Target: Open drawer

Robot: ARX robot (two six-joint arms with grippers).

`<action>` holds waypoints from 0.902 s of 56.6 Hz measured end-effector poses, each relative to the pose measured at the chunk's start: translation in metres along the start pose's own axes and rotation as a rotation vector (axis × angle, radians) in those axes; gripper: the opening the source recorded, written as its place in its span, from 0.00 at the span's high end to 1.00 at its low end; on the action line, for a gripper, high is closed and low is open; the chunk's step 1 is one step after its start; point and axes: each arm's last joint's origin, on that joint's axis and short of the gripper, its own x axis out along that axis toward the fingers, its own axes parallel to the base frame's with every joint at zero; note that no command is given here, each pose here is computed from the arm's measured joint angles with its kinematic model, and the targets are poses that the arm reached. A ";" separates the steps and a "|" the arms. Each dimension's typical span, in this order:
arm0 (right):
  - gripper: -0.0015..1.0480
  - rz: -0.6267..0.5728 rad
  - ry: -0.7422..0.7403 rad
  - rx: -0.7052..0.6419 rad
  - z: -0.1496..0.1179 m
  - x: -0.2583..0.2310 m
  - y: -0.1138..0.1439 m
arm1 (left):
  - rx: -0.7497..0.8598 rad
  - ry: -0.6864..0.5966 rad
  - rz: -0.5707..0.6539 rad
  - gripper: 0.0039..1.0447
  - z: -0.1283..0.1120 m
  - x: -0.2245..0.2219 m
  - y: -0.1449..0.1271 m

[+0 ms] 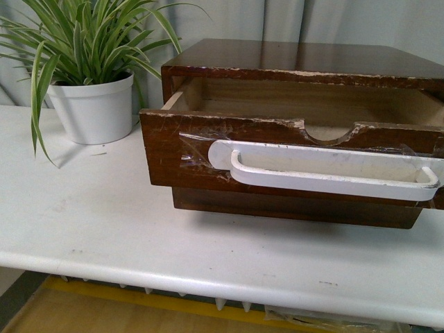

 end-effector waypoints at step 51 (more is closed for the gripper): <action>0.26 0.000 -0.001 -0.002 0.000 0.000 0.000 | 0.000 0.000 0.002 0.19 0.000 0.000 0.000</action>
